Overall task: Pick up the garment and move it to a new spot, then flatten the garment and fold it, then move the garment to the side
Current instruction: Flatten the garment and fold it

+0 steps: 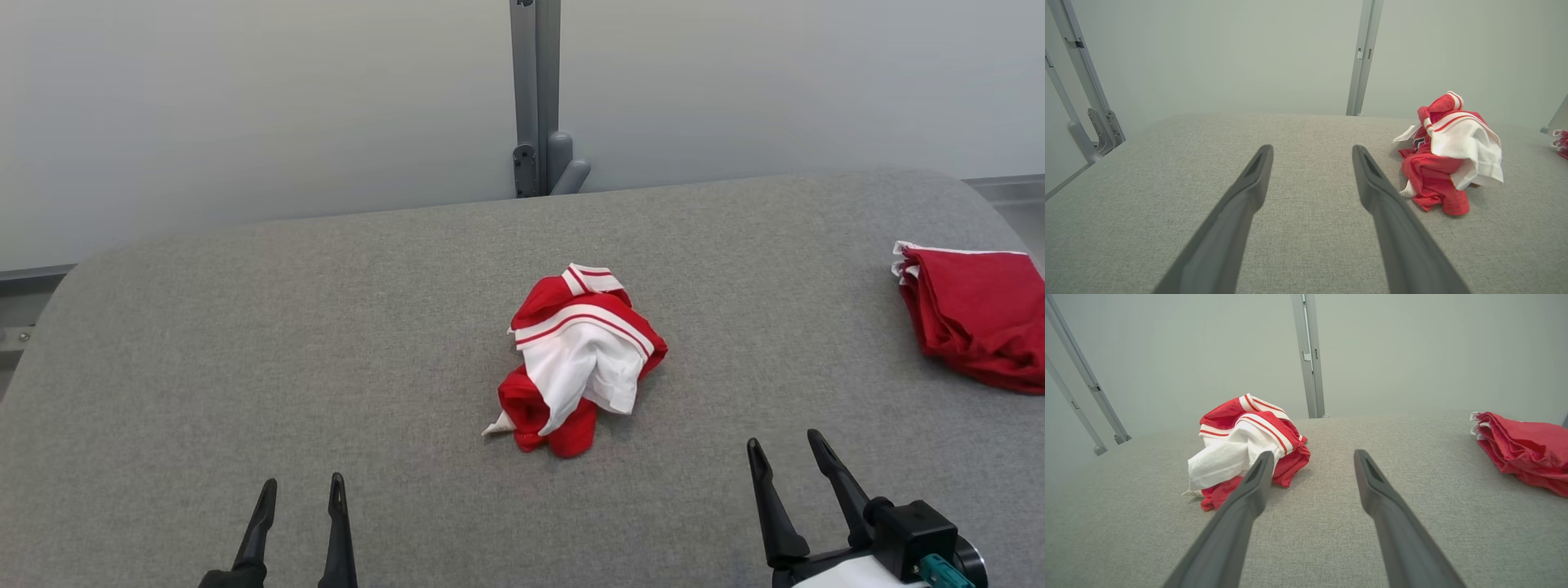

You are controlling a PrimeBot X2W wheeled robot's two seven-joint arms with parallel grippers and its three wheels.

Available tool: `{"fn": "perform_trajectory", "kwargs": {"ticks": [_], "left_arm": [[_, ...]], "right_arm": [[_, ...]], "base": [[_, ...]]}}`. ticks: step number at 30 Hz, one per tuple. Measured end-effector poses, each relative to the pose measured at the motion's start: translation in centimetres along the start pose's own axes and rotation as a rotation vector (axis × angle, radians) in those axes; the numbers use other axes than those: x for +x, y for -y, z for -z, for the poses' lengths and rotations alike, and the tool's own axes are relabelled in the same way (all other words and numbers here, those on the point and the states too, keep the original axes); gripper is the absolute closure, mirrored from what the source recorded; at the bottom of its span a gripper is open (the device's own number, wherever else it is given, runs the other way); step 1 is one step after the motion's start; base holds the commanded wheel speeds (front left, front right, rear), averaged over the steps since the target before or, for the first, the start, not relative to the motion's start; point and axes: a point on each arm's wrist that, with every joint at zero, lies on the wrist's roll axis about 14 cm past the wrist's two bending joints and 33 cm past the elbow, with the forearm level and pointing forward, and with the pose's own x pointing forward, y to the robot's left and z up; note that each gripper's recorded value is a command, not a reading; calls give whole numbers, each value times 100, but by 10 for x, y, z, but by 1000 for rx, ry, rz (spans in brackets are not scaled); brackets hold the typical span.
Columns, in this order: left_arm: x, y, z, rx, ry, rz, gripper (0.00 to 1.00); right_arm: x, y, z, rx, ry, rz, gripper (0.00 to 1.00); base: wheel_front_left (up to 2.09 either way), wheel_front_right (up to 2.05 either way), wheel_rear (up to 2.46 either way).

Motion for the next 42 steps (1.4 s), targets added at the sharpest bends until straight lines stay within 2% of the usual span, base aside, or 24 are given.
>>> {"fn": "perform_trajectory", "kwargs": {"ticks": [32,37,42], "left_arm": [[-1,11,1,-9,-1,27,0],[11,25,0,-29,-1,76,0],[30,54,6,-76,-24,176,0]], "right_arm": [[2,-13,1,7,-3,-40,0],[4,-14,6,10,-17,-43,0],[8,-15,8,11,-28,-51,0]], "base": [[0,0,0],[0,0,0],[0,0,0]]}}
